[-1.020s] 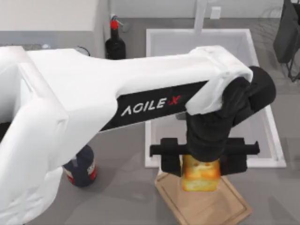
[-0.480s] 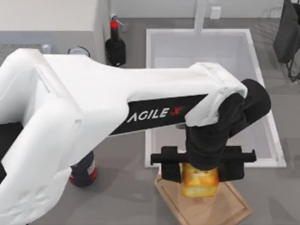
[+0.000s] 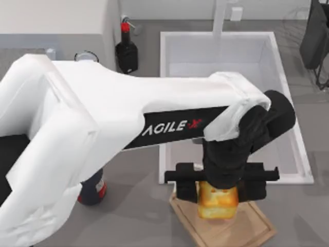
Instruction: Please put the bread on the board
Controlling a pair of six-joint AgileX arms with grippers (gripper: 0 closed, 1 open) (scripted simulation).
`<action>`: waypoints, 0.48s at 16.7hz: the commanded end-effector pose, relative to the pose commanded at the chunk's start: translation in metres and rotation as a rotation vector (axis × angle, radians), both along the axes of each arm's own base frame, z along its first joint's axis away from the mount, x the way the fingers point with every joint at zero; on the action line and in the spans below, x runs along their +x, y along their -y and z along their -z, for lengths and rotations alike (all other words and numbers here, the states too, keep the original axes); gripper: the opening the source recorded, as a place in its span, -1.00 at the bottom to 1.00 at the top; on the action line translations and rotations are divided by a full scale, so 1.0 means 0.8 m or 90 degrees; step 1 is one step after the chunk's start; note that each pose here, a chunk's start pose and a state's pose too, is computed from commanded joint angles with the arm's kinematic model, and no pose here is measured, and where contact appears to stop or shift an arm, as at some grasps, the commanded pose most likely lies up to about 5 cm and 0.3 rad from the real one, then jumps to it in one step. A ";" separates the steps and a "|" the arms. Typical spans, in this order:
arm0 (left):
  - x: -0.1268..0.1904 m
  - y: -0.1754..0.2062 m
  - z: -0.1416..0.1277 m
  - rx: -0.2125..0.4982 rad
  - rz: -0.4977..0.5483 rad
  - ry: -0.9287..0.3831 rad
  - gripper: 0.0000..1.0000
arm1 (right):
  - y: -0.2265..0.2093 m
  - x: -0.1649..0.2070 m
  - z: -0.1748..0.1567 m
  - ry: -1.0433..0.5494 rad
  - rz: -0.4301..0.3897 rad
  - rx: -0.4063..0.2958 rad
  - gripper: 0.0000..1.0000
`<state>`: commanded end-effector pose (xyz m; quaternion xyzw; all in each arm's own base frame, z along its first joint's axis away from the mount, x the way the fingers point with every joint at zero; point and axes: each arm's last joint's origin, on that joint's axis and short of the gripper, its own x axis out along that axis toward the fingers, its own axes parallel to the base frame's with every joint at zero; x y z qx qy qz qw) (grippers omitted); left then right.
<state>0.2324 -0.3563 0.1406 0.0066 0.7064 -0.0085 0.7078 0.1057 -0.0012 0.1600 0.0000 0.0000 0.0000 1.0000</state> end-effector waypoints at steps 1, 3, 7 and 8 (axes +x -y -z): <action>0.000 0.000 0.000 0.000 0.000 0.000 -0.40 | 0.000 0.000 0.000 0.000 0.000 0.000 1.00; 0.000 0.000 0.000 0.000 0.000 0.000 -0.10 | 0.000 0.000 0.000 0.000 0.000 0.000 1.00; 0.000 0.000 0.000 0.000 0.000 0.000 0.51 | 0.000 0.000 0.000 0.000 0.000 0.000 1.00; 0.000 0.000 0.000 0.000 0.000 0.000 0.66 | 0.000 0.000 0.000 0.000 0.000 0.000 1.00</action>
